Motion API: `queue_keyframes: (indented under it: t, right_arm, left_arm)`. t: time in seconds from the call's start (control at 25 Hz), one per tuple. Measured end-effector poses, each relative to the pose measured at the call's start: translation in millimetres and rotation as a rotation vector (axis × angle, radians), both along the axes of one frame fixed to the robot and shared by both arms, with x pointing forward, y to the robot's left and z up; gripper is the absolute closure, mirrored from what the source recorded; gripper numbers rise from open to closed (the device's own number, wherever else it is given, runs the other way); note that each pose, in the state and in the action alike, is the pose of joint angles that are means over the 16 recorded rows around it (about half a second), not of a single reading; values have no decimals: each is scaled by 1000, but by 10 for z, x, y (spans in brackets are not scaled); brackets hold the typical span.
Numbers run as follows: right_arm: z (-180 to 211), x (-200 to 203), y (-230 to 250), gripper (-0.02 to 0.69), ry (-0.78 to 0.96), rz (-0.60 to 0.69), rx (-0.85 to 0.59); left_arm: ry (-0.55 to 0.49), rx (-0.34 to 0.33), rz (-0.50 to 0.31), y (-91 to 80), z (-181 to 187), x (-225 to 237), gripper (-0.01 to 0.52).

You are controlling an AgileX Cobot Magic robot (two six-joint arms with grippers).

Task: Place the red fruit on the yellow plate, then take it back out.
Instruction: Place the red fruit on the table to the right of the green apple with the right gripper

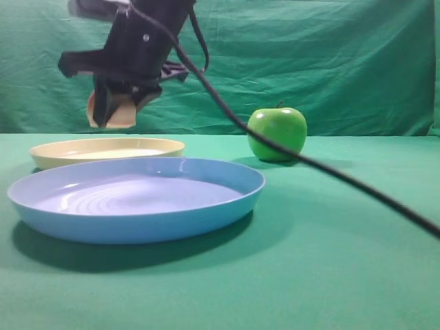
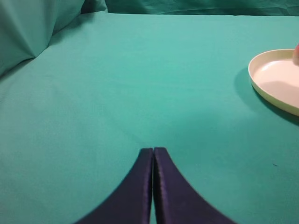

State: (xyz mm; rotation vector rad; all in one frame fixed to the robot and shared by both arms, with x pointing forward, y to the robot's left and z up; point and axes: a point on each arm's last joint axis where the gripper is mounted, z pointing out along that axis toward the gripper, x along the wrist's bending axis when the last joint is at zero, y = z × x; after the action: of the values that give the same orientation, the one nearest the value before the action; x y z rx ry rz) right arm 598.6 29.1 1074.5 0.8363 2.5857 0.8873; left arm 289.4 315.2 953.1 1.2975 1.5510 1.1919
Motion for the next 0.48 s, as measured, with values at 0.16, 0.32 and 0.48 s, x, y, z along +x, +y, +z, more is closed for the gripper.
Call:
queue_keyframes:
  t: [0.16,0.32,0.48]
  right_arm:
    - [418,-149,-323,465,12,-79,-7]
    - [681,-315,-696,465,26,-164,-17]
    - [768,-517,-1080,465,42,-242,-26]
  left_arm:
    - [0,0,0,0,0,0,514]
    - [0,0,0,0,0,0,514]
    - [0,0,0,0,0,0,514]
